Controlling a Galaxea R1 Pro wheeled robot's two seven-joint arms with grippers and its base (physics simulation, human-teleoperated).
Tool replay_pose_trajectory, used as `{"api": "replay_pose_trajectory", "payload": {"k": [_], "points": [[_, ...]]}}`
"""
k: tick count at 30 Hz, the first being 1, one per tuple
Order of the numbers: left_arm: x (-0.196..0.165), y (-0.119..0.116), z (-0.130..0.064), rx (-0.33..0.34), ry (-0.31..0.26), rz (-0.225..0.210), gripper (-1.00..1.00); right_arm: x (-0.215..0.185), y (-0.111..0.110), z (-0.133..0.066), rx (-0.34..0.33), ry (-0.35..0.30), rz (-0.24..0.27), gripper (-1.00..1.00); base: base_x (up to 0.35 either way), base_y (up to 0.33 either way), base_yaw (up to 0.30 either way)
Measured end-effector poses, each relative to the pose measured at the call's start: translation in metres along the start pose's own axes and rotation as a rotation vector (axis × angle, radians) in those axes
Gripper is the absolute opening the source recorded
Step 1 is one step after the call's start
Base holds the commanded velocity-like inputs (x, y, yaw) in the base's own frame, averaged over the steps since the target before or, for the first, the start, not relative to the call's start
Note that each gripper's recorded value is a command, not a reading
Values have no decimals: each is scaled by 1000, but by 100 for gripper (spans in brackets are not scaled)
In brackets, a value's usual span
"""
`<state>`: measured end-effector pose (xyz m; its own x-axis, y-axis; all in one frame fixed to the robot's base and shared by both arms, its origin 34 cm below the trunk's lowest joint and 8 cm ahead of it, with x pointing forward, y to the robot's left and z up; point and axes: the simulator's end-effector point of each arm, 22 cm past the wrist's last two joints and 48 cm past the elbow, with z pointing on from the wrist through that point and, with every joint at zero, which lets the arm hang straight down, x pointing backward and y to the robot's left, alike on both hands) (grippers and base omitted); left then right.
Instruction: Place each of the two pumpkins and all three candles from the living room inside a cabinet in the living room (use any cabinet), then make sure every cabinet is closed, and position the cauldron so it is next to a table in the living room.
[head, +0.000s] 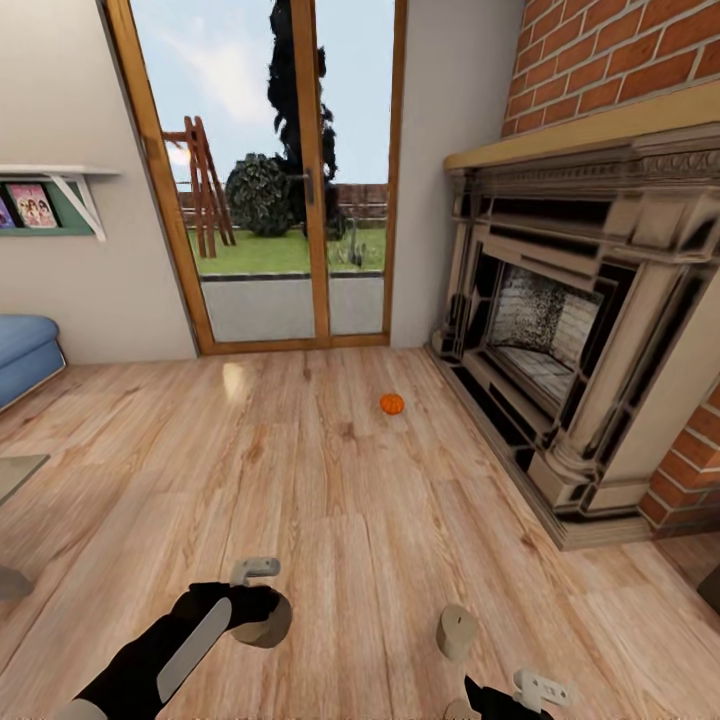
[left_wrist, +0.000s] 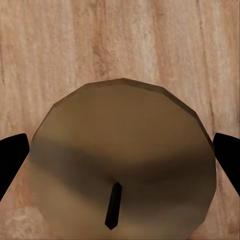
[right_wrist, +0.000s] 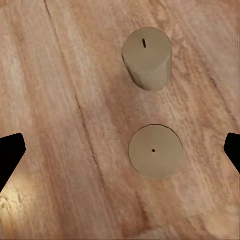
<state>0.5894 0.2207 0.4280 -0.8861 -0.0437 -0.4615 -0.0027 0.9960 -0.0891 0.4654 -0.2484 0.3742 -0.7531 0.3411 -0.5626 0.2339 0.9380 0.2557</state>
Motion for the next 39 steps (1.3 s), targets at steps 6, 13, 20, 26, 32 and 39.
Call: {"api": "replay_pose_trajectory", "payload": {"k": [6, 13, 20, 26, 32, 39], "points": [[-38, -15, -26, 63, -134, 26, -100, 20, -8, 10, 9, 27, 2, 100, 0, 0, 0], [-30, -28, -80, 226, -172, 26, -100, 34, -14, 20, 11, 32, 2, 100, 0, 0, 0], [-19, -23, -81, 273, -131, -12, -100, 45, -19, 30, 10, 28, 0, 100, 0, 0, 0], [-9, -21, -71, 274, -126, -17, -100, 55, -24, 38, 12, 30, 1, 100, 0, 0, 0], [2, -10, -66, 277, -93, -22, -100, 62, -8, 47, 3, 43, 1, 100, 0, 0, 0], [8, -42, -65, 329, -90, -46, -100, 4, -1, 49, -34, -81, -1, 100, 0, 0, 0]]}}
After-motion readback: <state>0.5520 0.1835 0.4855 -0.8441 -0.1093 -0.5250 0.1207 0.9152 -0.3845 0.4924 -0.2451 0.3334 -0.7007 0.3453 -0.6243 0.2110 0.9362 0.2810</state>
